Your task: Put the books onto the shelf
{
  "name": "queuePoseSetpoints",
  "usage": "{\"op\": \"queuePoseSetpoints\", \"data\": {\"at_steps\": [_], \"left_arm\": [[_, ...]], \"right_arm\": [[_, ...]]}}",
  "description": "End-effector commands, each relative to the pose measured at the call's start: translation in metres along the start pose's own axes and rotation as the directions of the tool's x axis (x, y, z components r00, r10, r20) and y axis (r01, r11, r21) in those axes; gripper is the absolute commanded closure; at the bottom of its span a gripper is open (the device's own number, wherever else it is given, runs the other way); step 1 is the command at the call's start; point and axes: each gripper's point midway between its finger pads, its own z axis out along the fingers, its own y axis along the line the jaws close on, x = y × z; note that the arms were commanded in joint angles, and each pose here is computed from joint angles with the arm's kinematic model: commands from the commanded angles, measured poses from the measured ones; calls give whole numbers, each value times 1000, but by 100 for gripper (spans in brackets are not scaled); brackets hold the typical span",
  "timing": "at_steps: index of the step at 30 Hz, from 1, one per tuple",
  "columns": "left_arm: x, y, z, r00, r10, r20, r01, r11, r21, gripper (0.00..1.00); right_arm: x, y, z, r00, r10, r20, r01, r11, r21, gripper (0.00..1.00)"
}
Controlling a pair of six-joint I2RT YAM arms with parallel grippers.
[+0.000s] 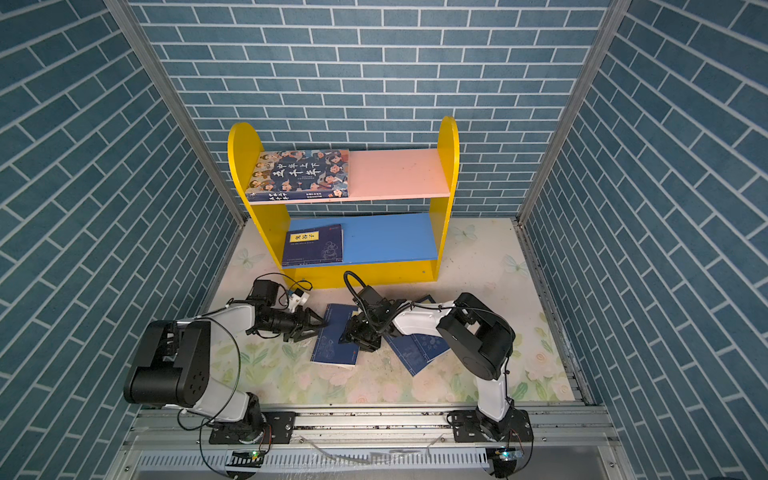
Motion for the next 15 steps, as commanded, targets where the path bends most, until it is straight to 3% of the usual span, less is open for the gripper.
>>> {"op": "queuePoseSetpoints", "data": {"at_steps": [1,15], "left_arm": [[21,-27,-2,995,-27,-95,39,992,121,49],[23,-41,-3,991,-36,-130,63,975,214,53]], "right_arm": [[17,-110,23,989,151,-1,-142,932,334,43],[11,-98,22,991,134,5,-131,956,263,43]]}}
